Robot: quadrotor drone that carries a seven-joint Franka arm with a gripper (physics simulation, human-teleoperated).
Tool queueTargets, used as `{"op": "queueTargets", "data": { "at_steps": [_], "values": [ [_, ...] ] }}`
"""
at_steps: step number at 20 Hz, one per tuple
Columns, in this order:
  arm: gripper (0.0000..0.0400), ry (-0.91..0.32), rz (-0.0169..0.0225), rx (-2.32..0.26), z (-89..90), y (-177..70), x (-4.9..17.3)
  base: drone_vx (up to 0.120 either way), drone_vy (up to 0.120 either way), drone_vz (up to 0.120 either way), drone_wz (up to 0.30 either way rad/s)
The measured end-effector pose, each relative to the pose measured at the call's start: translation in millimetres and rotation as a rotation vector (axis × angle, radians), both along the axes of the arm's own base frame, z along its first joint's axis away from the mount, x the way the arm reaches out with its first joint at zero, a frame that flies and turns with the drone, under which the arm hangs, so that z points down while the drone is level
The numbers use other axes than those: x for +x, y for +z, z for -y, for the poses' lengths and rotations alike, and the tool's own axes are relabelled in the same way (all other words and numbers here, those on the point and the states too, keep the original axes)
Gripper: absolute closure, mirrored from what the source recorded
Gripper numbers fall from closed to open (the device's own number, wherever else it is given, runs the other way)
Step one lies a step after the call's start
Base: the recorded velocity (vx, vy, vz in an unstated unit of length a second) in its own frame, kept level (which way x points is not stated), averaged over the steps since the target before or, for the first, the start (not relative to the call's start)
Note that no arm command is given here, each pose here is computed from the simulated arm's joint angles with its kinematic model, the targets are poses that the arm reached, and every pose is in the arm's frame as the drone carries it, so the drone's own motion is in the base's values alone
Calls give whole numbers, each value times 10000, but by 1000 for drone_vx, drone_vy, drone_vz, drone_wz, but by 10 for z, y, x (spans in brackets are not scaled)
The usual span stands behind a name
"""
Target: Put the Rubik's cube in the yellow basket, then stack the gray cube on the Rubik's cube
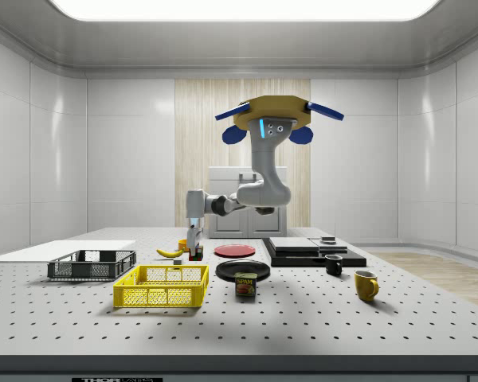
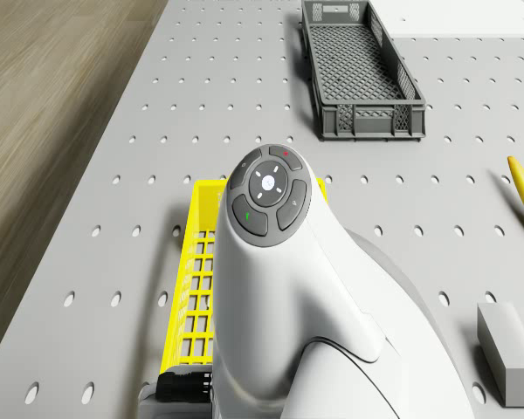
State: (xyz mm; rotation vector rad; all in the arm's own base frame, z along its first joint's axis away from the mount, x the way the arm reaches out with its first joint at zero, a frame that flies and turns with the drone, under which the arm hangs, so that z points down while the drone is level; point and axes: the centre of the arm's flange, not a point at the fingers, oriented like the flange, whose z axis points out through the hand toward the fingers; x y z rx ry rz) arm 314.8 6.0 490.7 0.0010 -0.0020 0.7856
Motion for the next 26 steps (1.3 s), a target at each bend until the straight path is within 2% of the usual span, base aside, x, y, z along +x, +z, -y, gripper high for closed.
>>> {"op": "queueTargets", "data": {
  "at_steps": [4, 12, 16, 26],
  "values": [
    [75, 0, 0, 0, 0, 0, 0, 120, 0, 0, 0],
    [75, 0, 0, 0, 0, 0, 0, 120, 0, -115, 0],
    [75, 0, 0, 0, 0, 4, 0, 110, 0, -20, 0],
    [75, 2, 1, 0, -1, 343, 0, 0, 0, 0, 0]
  ]
}}
